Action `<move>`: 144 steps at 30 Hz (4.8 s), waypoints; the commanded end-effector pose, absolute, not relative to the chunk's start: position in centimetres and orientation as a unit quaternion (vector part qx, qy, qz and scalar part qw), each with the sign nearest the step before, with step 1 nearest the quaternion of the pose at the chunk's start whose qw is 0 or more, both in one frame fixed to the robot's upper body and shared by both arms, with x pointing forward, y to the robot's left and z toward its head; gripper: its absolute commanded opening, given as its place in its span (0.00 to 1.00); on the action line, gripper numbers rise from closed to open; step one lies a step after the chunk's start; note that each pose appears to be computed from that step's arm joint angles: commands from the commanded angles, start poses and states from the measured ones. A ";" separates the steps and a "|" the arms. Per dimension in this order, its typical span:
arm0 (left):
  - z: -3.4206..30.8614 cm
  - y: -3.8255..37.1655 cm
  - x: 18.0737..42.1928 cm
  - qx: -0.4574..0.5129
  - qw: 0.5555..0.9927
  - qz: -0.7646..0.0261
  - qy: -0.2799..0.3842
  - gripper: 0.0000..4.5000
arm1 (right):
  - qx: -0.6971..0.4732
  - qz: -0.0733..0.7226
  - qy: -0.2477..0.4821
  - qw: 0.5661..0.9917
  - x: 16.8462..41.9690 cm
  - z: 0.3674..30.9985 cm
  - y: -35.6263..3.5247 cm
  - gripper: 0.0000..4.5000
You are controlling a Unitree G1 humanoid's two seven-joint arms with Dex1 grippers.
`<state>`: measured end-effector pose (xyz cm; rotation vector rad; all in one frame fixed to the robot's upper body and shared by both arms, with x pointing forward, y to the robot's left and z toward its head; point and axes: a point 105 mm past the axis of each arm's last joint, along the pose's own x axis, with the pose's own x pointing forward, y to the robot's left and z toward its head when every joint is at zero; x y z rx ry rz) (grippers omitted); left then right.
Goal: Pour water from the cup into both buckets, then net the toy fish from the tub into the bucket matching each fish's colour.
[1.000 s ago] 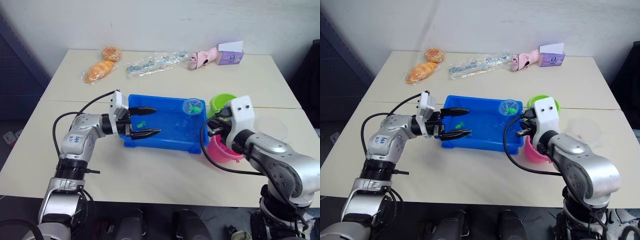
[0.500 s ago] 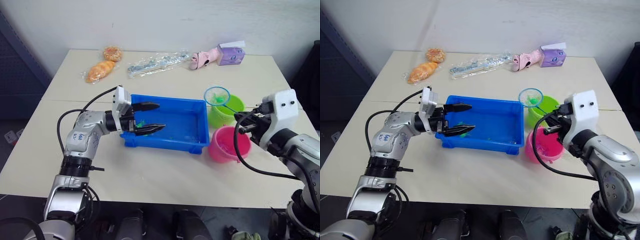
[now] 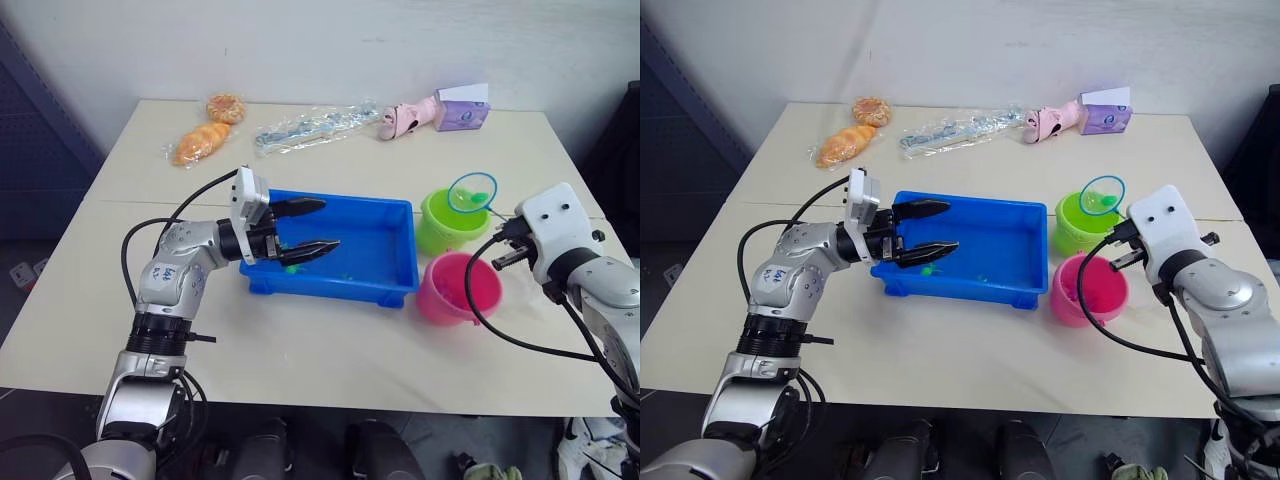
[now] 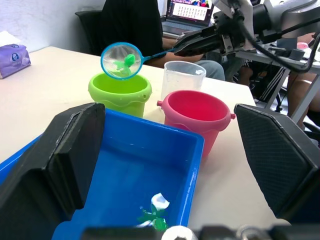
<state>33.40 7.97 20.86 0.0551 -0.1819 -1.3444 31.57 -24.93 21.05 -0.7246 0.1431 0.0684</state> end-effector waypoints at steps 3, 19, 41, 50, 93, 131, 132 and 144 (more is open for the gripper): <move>22.0 7.8 32.7 0.033 0.771 -0.626 -0.114 0.99 | -0.517 0.028 0.019 0.855 31.6 21.6 -25.5 0.00; 22.0 7.3 32.8 0.029 0.767 -0.630 -0.121 0.99 | -0.752 0.043 -0.051 0.655 31.2 20.0 -26.3 0.00; 18.3 21.3 32.4 0.101 0.828 -0.552 -0.004 0.99 | -0.427 0.338 0.000 0.839 31.0 19.6 -12.6 0.00; 19.0 21.6 31.0 0.131 0.816 -0.563 0.002 0.99 | -0.515 0.355 0.028 0.779 32.6 18.6 -13.1 0.00; 19.7 18.6 34.1 0.191 0.725 -0.659 0.056 0.99 | -0.312 0.519 0.096 0.790 33.2 19.5 -14.4 0.00; 21.7 8.9 34.6 0.011 0.805 -0.589 -0.070 0.99 | -0.410 0.119 0.050 0.903 31.6 23.1 -29.3 0.00; 21.6 9.0 34.6 0.013 0.805 -0.589 -0.068 0.99 | -0.429 0.115 0.041 0.895 31.6 22.9 -29.4 0.00; 22.6 8.1 33.7 0.009 0.785 -0.610 -0.106 0.99 | -0.568 0.073 -0.005 0.820 33.0 21.7 -29.2 0.00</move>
